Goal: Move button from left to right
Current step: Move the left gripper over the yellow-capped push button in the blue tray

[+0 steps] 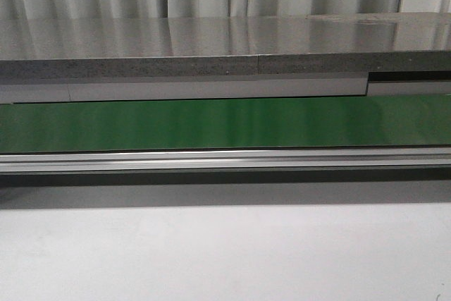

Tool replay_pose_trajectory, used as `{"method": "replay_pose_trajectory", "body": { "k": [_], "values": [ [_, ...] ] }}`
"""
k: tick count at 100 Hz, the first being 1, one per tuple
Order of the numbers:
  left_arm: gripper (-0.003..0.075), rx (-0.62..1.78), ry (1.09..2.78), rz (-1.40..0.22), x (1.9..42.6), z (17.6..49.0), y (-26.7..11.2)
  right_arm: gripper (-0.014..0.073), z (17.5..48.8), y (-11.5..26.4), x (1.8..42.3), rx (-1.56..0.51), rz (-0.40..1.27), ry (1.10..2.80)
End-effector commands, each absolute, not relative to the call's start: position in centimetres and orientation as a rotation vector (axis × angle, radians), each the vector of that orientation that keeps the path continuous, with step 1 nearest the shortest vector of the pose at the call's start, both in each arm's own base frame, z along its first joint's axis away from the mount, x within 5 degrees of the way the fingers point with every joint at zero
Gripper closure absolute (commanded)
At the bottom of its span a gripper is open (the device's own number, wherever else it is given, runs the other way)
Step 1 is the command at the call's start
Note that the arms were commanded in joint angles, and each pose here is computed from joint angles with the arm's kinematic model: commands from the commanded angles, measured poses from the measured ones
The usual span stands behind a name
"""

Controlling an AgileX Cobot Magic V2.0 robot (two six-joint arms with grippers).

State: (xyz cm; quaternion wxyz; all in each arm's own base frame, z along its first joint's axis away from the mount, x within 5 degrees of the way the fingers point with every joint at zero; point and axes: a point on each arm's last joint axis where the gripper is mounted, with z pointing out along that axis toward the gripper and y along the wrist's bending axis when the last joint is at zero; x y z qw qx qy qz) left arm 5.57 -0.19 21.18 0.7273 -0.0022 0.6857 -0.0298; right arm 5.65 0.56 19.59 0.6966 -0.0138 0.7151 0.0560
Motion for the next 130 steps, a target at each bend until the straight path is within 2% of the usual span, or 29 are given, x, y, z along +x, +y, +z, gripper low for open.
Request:
{"method": "replay_pose_trajectory", "body": {
  "k": [1, 49, 65, 80, 108, 130],
  "values": [
    [0.0741, -0.001, 1.451, -0.083, 5.5, 20.2, -0.3, 0.0662, 21.0, 0.6, 5.4, -0.036, 0.126, 1.478],
    [0.0741, 0.002, 1.411, -0.087, 5.4, 20.8, -0.3, 0.0662, 21.0, 0.6, 5.4, -0.036, 0.126, 1.478],
    [0.0741, -0.033, 1.421, -0.108, 5.1, 22.8, -0.2, 0.0662, 21.0, 0.6, 5.4, -0.036, 0.126, 1.478],
    [0.0741, -0.047, 1.477, -0.099, 5.1, 26.1, -0.1, 0.0662, 21.0, 0.6, 5.4, -0.036, 0.126, 1.478],
    [0.0741, -0.095, 1.822, -0.05, 6.8, 32.4, 0.2, 0.0662, 21.0, 0.6, 5.4, -0.036, 0.126, 1.478],
    [0.0741, -0.129, 2.116, -0.012, 9.6, 34.1, 0.3, 0.0662, 21.0, 0.6, 5.4, -0.036, 0.126, 1.478]
  ]
}}
